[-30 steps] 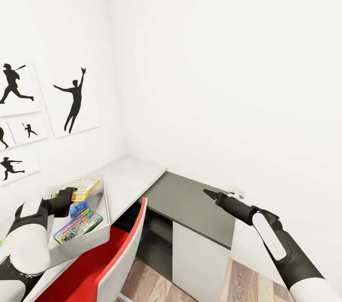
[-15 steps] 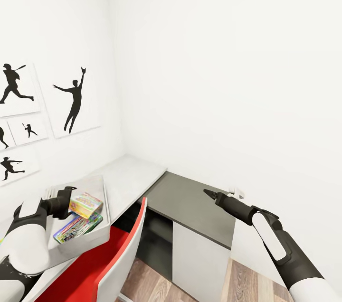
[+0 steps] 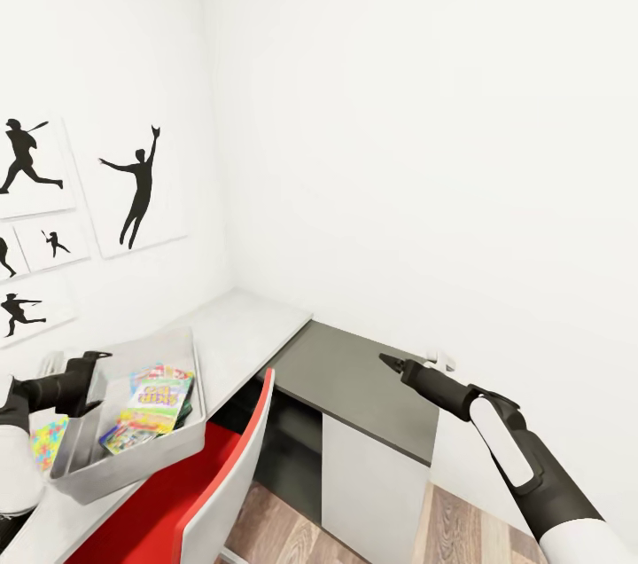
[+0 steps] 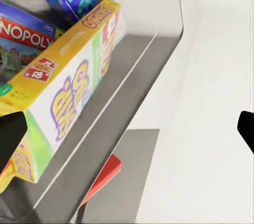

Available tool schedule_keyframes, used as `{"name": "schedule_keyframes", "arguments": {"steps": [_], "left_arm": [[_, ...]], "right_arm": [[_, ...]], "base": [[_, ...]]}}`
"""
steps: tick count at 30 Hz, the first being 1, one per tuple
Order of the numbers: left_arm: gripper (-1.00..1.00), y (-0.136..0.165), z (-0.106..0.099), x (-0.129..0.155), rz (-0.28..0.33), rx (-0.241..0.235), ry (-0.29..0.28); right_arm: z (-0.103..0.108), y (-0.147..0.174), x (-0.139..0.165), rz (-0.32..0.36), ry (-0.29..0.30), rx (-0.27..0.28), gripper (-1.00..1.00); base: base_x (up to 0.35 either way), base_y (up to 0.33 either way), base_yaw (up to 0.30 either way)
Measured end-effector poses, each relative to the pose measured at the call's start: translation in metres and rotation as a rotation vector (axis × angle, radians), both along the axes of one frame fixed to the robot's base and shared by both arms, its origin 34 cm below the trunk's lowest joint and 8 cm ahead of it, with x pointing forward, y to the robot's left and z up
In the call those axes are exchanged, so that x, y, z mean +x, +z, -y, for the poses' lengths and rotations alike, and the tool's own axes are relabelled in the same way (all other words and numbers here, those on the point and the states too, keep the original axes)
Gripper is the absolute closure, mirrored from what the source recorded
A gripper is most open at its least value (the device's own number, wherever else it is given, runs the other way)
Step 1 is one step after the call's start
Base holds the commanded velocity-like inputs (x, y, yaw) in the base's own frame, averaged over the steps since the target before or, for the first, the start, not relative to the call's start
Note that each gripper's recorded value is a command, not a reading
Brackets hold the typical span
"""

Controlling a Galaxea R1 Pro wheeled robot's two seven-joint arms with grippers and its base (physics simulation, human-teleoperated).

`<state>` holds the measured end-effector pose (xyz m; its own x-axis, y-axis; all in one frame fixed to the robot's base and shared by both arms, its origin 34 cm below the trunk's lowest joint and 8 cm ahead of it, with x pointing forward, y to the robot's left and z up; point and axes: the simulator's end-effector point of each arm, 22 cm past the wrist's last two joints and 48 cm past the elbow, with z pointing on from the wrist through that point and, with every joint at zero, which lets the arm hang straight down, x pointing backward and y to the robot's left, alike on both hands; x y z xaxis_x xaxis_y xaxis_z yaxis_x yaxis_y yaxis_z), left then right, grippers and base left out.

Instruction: Put all the toys in the child's room - the three board games (two on the bed and one on the table), the two jigsaw puzzles on the table, and the tennis ball on the table - inside the toy box on the table in the child's room.

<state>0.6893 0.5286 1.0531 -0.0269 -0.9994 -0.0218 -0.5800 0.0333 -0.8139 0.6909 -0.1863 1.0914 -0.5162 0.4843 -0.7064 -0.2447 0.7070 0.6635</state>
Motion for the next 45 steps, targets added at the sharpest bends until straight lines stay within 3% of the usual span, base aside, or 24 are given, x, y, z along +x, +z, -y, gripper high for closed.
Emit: {"name": "schedule_keyframes", "arguments": {"steps": [4,7,12,19,21,25,32,37,39,41,45], "left_arm": [[-1.00,0.006,-0.012,-0.011,0.021,-0.042,-0.013],[-1.00,0.010,-0.006,-0.016,0.033,-0.063,-0.075],[-1.00,0.012,0.001,-0.017,0.039,-0.073,-0.113],[-1.00,0.017,0.004,-0.014,0.058,-0.077,-0.124],[-1.00,0.024,0.005,-0.009,0.095,-0.079,-0.124],[-1.00,0.053,0.002,0.003,0.225,-0.071,-0.130],[-1.00,0.116,-0.005,0.013,0.447,0.037,-0.212],[-1.00,0.155,-0.004,0.009,0.578,0.113,-0.299],[-1.00,0.173,0.000,0.006,0.625,0.160,-0.363],[-1.00,0.177,0.003,0.005,0.627,0.189,-0.401],[-1.00,0.175,0.015,0.000,0.567,0.294,-0.542]], "right_arm": [[0.000,-0.002,0.000,-0.004,-0.001,-0.001,-1.00],[0.001,-0.005,0.000,-0.010,-0.002,-0.001,-1.00],[0.001,-0.005,0.000,-0.011,-0.002,-0.001,-1.00],[0.001,-0.008,-0.001,-0.017,-0.002,-0.002,-1.00],[0.001,-0.008,-0.001,-0.017,-0.002,-0.002,-1.00],[0.001,-0.008,-0.001,-0.017,-0.002,-0.002,-1.00],[0.001,-0.008,-0.001,-0.017,-0.002,-0.003,-1.00],[0.001,-0.009,-0.001,-0.018,-0.003,-0.003,-1.00],[0.001,-0.008,-0.001,-0.017,-0.003,-0.002,-1.00],[0.001,-0.008,0.000,-0.017,-0.003,-0.002,-1.00],[0.002,-0.008,0.000,-0.016,-0.004,0.001,-1.00]], "base": [[0.000,0.000,0.000],[0.000,0.000,0.000],[0.000,0.000,0.000],[0.000,0.000,0.000],[0.000,0.000,0.000],[0.000,0.000,0.000],[0.000,0.000,0.000],[0.000,0.000,0.000],[0.000,0.000,0.000],[0.000,0.000,0.000],[0.000,0.000,0.000]]}}
